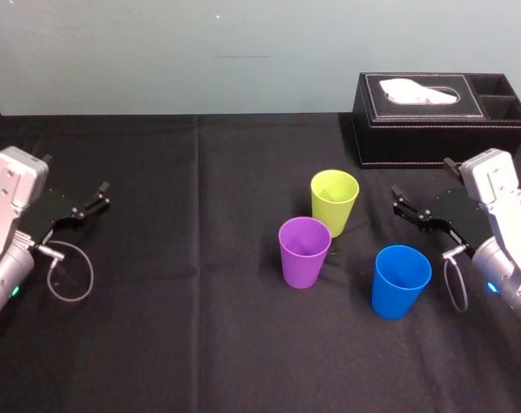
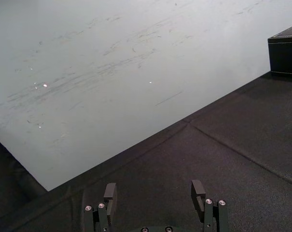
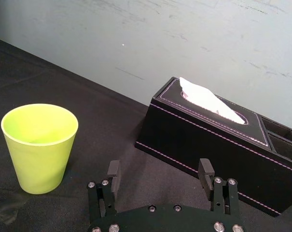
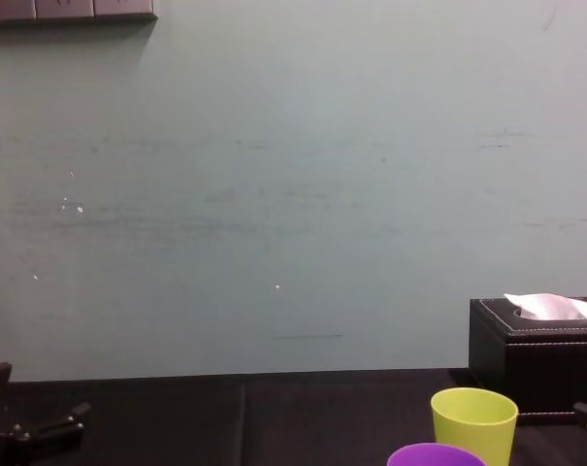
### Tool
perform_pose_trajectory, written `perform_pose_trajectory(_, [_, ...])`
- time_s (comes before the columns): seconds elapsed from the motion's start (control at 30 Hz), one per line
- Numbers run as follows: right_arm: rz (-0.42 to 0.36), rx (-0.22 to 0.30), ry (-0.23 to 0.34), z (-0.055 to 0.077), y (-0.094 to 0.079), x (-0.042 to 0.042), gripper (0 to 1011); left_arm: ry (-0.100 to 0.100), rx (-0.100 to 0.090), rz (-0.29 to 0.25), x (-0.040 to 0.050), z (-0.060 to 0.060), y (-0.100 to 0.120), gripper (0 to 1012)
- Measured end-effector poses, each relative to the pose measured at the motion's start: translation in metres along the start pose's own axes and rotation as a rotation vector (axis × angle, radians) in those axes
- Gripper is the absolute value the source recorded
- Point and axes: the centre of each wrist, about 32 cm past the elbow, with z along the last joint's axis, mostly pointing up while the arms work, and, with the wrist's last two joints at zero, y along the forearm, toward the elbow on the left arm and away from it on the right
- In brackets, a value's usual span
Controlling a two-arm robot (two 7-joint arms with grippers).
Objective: Stack the three plastic cups sequentially using one hand.
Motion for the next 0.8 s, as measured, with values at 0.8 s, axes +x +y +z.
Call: perform_pose_trajectory(0.8, [0.000, 0.000, 0.000, 0.0000, 0.0000, 0.0000, 1004, 0.000, 0.000, 0.000, 0.0000, 0.0000, 0.0000, 1011])
